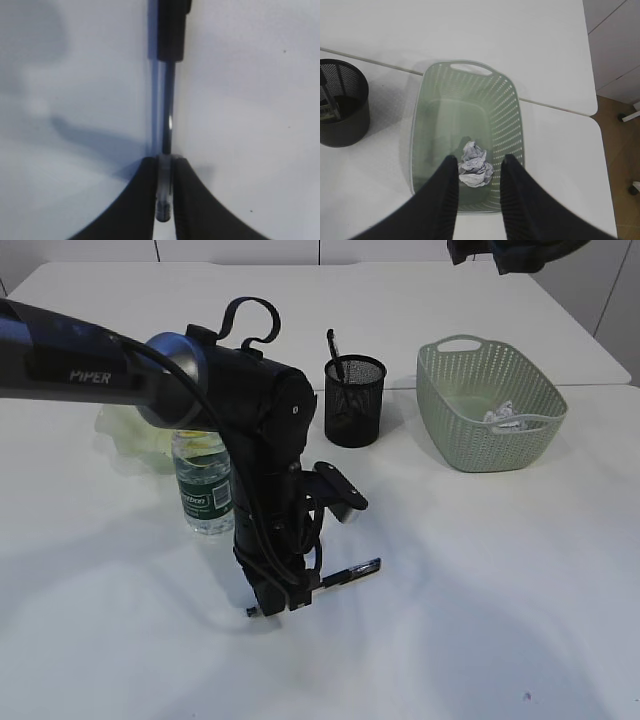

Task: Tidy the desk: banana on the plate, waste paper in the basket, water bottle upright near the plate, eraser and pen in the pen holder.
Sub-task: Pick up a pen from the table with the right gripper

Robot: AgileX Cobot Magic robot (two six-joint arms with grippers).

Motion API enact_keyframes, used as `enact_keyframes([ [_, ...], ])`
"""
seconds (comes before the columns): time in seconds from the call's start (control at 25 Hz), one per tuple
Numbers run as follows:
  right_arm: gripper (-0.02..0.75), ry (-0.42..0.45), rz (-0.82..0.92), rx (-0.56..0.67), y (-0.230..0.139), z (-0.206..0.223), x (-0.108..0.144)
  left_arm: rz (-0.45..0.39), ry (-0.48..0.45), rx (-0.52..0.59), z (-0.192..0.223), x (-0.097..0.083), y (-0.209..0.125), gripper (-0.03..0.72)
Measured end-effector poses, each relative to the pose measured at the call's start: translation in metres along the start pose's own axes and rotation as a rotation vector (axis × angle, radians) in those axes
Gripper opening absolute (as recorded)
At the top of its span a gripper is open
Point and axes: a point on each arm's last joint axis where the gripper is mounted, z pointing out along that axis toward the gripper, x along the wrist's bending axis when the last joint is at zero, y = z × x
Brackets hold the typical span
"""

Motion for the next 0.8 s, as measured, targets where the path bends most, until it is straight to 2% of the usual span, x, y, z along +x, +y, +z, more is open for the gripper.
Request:
enact_keyframes([
  [0.56, 0.218, -0.001, -0.001, 0.000, 0.000, 0.000, 0.000, -0.001, -0.009, 0.016, 0.001, -0.001, -0.001, 0.041],
  [0.8, 0.218, -0.001, -0.001, 0.000, 0.000, 0.000, 0.000, 0.003, -0.002, -0.003, -0.012, 0.002, 0.007, 0.041],
])
